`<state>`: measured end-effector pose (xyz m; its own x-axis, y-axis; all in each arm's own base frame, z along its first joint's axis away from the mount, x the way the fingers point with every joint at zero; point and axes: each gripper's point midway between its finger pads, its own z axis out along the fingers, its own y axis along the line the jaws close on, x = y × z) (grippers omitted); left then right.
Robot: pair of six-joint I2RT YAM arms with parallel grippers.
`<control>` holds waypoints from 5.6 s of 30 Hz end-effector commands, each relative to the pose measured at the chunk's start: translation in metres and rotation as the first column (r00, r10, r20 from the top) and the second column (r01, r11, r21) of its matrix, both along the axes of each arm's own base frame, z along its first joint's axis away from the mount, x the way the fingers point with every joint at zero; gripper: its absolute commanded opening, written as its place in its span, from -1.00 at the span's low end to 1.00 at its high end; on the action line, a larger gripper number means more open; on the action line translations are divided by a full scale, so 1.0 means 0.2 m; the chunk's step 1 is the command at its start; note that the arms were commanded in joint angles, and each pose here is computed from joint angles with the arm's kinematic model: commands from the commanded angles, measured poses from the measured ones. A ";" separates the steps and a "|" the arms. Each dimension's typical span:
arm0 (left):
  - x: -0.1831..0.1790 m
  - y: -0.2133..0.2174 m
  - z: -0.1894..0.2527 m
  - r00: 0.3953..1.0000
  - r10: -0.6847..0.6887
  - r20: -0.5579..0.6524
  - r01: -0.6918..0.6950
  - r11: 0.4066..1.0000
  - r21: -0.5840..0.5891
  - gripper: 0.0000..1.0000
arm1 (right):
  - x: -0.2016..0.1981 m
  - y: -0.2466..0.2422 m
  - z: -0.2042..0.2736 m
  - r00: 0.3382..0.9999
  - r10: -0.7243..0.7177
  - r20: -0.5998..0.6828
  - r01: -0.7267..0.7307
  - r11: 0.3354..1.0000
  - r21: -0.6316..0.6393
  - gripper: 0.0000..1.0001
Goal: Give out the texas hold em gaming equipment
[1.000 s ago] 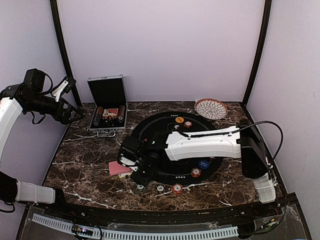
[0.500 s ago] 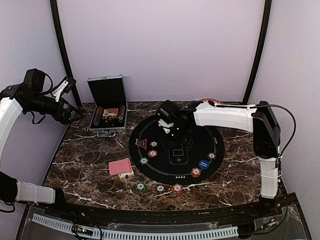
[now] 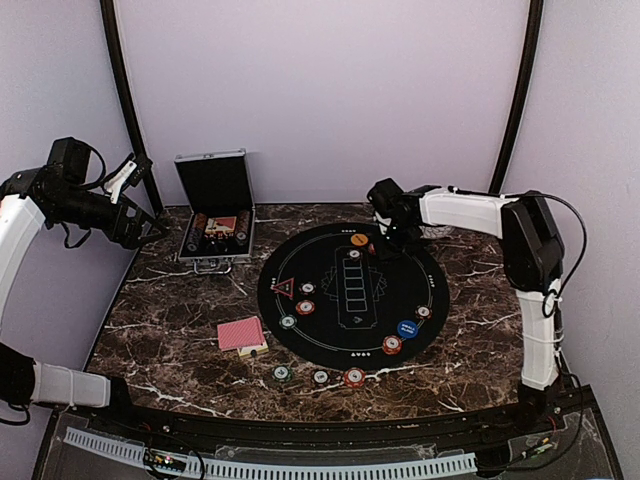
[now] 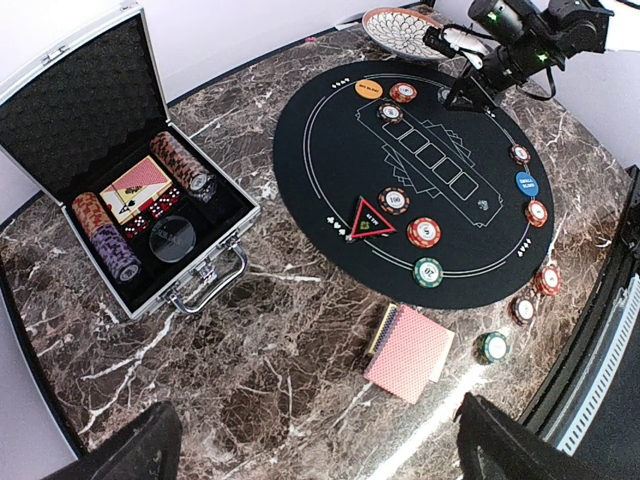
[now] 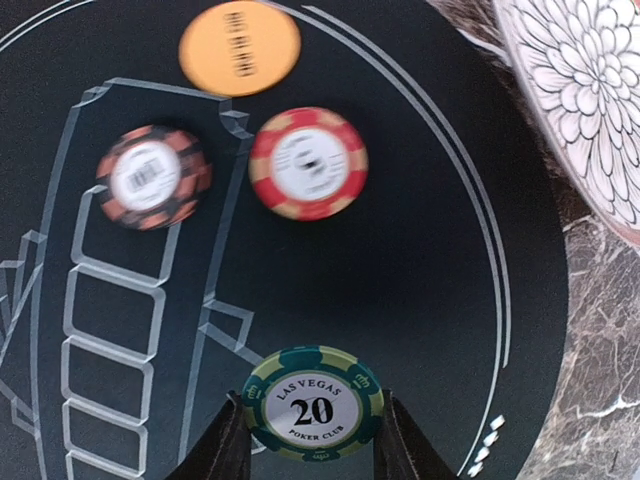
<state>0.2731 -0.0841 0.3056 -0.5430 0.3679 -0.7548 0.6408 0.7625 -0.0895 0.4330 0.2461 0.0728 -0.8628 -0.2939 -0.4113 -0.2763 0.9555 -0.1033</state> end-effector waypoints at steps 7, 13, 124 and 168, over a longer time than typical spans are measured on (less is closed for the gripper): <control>-0.04 -0.02 0.03 1.000 -0.028 -0.002 0.028 1.000 -0.007 0.98 | 0.28 -0.13 -0.03 0.992 -0.110 0.057 0.108 0.994 0.033 -0.37; -0.03 -0.02 0.03 1.000 -0.027 -0.002 0.027 1.000 -0.009 0.98 | 0.34 -0.13 -0.10 0.993 -0.113 0.042 0.111 0.993 0.033 -0.37; -0.07 -0.02 0.02 0.999 -0.036 0.008 0.036 0.999 0.007 0.97 | -1.45 1.24 -0.25 0.635 0.757 -0.155 -0.764 0.645 0.026 0.22; -0.08 -0.04 -0.06 0.996 -0.081 -0.041 0.081 0.997 -0.005 0.97 | -1.22 0.93 0.12 0.799 0.596 -0.082 -0.583 0.801 0.136 -0.37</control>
